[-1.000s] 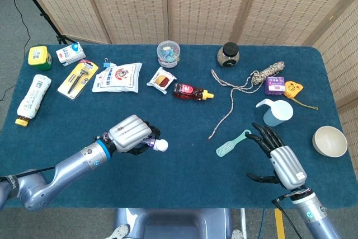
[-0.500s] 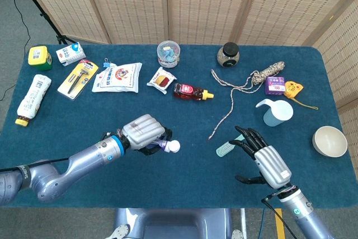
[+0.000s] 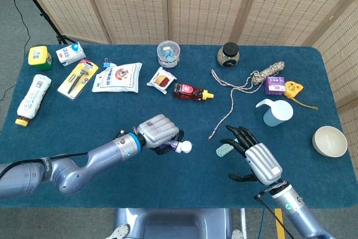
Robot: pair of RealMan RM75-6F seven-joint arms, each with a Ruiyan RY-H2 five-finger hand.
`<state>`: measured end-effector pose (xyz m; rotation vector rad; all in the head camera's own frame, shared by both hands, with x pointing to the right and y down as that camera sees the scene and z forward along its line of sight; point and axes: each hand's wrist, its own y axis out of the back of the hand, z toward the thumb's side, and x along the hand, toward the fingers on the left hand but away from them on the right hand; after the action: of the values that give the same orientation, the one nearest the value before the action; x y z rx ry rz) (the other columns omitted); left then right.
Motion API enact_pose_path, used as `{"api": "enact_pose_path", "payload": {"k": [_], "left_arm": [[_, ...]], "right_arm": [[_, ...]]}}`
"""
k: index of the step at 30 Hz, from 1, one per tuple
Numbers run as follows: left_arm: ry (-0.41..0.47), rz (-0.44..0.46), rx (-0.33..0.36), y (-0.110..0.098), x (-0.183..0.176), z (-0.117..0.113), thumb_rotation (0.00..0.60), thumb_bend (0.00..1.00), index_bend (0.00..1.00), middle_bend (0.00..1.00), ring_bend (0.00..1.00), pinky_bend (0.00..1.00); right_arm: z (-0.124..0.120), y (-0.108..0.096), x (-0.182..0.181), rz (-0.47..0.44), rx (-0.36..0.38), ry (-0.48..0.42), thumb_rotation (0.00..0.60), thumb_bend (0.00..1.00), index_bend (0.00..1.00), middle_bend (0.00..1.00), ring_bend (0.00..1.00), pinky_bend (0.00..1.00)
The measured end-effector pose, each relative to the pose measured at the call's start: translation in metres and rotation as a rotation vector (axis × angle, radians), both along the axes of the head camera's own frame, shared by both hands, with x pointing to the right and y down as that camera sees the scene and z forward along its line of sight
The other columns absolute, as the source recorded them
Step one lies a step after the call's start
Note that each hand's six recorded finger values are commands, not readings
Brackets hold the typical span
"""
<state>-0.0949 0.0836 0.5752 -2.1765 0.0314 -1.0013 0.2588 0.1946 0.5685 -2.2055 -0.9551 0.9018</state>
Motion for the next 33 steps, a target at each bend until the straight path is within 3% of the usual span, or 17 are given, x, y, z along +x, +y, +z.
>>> {"api": "enact_pose_path", "payload": {"k": [14, 33], "left_arm": [[-0.022, 0.0, 0.015, -0.006, 0.016, 0.003, 0.6, 1.0, 0.62, 0.52, 0.48, 0.55], [-0.055, 0.027, 0.004, 0.0, 0.037, 0.011, 0.6, 1.0, 0.62, 0.52, 0.48, 0.55]], "right_arm": [[0.006, 0.006, -0.006, -0.023, -0.01, 0.024, 0.6, 0.0, 0.25, 0.0, 0.0, 0.0], [0.003, 0.002, -0.019, -0.031, 0.002, 0.015, 0.6, 0.0, 0.17, 0.0, 0.0, 0.0]]}}
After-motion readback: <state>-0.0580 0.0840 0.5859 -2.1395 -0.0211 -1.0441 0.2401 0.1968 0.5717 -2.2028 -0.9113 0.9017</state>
